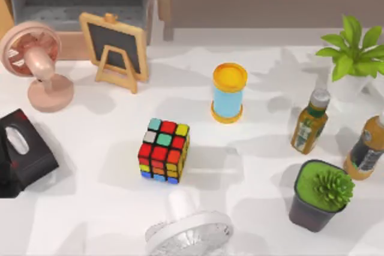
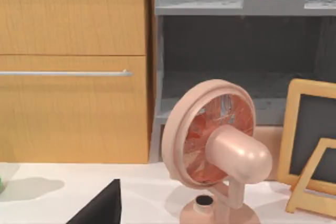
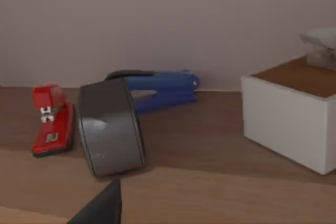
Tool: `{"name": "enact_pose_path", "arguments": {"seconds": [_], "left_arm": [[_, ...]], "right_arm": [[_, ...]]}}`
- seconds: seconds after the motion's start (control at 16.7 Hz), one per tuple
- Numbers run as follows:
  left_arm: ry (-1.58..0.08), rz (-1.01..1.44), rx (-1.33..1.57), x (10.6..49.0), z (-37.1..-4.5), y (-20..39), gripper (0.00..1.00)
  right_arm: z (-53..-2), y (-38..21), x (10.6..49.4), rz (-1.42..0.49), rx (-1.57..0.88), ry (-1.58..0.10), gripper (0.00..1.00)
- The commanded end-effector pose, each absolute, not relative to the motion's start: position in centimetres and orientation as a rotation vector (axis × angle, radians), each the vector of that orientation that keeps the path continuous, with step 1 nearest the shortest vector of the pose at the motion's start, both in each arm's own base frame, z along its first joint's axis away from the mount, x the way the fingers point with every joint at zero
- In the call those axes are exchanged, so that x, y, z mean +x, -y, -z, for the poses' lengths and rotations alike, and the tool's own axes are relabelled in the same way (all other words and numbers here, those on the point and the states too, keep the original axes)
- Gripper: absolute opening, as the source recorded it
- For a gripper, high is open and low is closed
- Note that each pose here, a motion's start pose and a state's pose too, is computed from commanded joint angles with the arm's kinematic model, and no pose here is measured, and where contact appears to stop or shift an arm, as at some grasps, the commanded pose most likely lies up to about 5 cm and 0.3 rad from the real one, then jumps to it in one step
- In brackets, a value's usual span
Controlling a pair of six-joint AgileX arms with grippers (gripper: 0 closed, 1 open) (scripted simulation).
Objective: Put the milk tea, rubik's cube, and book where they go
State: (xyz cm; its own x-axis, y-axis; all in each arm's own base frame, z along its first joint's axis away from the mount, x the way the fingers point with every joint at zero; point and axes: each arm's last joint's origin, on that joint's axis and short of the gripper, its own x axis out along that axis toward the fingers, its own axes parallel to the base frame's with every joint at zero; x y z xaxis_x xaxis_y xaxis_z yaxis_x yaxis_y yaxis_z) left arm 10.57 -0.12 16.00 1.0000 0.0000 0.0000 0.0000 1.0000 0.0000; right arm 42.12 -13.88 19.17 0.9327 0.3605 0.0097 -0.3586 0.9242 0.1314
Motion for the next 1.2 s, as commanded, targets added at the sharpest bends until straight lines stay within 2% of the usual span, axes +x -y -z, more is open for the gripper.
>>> {"name": "enact_pose_path", "arguments": {"seconds": [0.3,0.54,0.84,1.2], "left_arm": [[0.0,0.0,0.0,10.6,-16.0,0.1,1.0],[0.0,0.0,0.0,10.6,-16.0,0.1,1.0],[0.0,0.0,0.0,10.6,-16.0,0.1,1.0],[0.0,0.0,0.0,10.6,-16.0,0.1,1.0]], "right_arm": [[-22.6,0.1,48.1,-0.617,0.335,-0.232,1.0],[-24.6,-11.7,49.2,-0.706,0.488,-0.525,1.0],[-26.5,-24.3,46.1,-0.631,0.578,-0.939,1.0],[-25.1,-33.3,39.6,-0.277,0.487,-1.366,1.0]]}}
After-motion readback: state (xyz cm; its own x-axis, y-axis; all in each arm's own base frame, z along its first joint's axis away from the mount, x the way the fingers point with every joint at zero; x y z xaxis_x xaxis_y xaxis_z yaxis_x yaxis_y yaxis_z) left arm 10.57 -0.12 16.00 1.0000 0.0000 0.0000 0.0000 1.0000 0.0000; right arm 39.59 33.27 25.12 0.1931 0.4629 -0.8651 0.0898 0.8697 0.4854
